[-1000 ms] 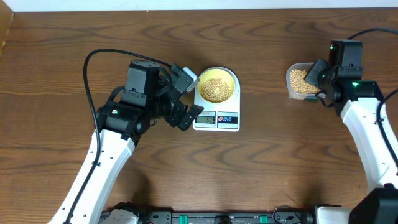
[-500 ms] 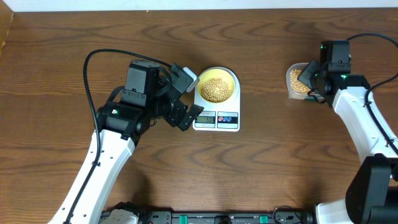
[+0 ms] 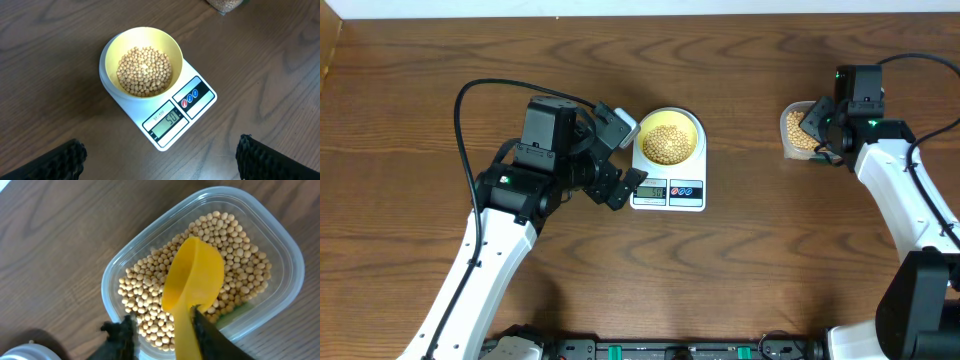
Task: Scoop item into bowl and weigh 50g on scale
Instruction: 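Lower the scoop into the soybean tub with the right gripper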
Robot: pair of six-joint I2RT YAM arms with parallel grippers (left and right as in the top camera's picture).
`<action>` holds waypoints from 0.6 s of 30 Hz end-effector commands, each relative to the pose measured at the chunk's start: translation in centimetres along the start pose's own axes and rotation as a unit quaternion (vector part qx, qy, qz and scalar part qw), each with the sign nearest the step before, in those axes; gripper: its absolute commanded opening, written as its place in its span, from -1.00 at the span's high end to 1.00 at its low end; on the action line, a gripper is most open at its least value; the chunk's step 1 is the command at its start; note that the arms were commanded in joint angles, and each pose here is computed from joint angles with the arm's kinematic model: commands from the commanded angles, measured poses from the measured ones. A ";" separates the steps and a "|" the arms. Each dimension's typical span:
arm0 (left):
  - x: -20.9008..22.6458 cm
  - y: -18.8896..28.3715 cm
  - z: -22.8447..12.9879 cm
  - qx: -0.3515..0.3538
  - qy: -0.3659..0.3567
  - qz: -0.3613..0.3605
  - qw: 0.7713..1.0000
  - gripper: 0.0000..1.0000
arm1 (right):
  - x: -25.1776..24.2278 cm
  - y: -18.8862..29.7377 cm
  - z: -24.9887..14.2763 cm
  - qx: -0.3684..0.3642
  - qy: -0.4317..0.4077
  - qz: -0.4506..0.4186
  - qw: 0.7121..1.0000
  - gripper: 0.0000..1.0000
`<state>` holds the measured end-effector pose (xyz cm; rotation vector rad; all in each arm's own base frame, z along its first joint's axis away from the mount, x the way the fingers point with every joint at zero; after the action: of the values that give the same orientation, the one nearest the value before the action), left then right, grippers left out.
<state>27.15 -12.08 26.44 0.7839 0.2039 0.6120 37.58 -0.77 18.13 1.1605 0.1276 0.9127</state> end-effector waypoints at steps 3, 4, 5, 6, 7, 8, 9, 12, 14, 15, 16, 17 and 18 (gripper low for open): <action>0.1 0.1 -0.2 0.003 -0.005 0.005 1.000 -0.95 | 0.1 0.0 -0.1 0.001 0.038 0.000 0.999 -0.37; 0.1 0.1 -0.2 0.003 -0.005 0.005 1.000 -0.95 | 0.1 0.0 -0.1 0.001 0.041 -0.001 0.999 -0.50; 0.1 0.1 -0.2 0.003 -0.005 0.005 1.000 -0.95 | 0.1 0.0 -0.1 0.002 0.045 -0.001 0.999 -0.63; 0.1 0.1 -0.2 0.003 -0.005 0.005 1.000 -0.95 | 0.1 0.0 -0.1 0.002 0.050 -0.001 0.999 -0.74; 0.1 0.1 -0.2 0.003 -0.005 0.005 1.000 -0.95 | 0.1 0.0 -0.1 0.002 0.059 -0.001 0.998 -0.85; 0.1 0.1 -0.2 0.003 -0.005 0.005 1.000 -0.95 | 0.1 0.0 -0.1 0.002 0.067 -0.001 0.998 -0.95; 0.1 0.1 -0.2 0.003 -0.005 0.005 1.000 -0.96 | 0.1 0.0 -0.1 0.002 0.075 -0.001 0.997 -0.99; 0.1 0.1 -0.2 0.003 -0.005 0.005 1.000 -0.96 | 0.0 0.0 -0.2 0.003 0.097 -0.002 0.995 -0.99; 0.1 0.1 -0.2 0.003 -0.005 0.005 1.000 -0.95 | 0.0 0.0 -0.2 0.003 0.106 -0.002 0.994 -0.99; 0.1 0.1 -0.2 0.003 -0.005 0.005 1.000 -0.95 | 0.0 0.0 -0.2 0.002 0.109 -0.001 0.994 -0.99; 0.1 0.1 -0.2 0.003 -0.005 0.005 1.000 -0.96 | 0.0 0.0 -0.1 0.002 0.119 -0.001 0.993 -0.99; 0.1 0.1 -0.2 0.003 -0.005 0.005 1.000 -0.96 | 0.1 0.1 -0.1 0.001 0.125 0.000 0.992 -0.98; 0.1 0.1 -0.2 0.003 -0.005 0.005 1.000 -0.95 | 0.1 0.3 -0.1 0.000 0.135 0.001 0.991 -0.98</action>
<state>27.15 -12.08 26.44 0.7839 0.2039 0.6120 37.55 -0.73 18.11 1.0758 0.2837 1.0246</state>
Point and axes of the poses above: each gripper's point midway between its finger pads, its own y axis back along the fingers, its own x axis along the line the jaws close on, z = x × y, the point moved 8 cm from there along y, back along the fingers, and after that the axes turned 11 degrees about -y, right-handed, at the moved point
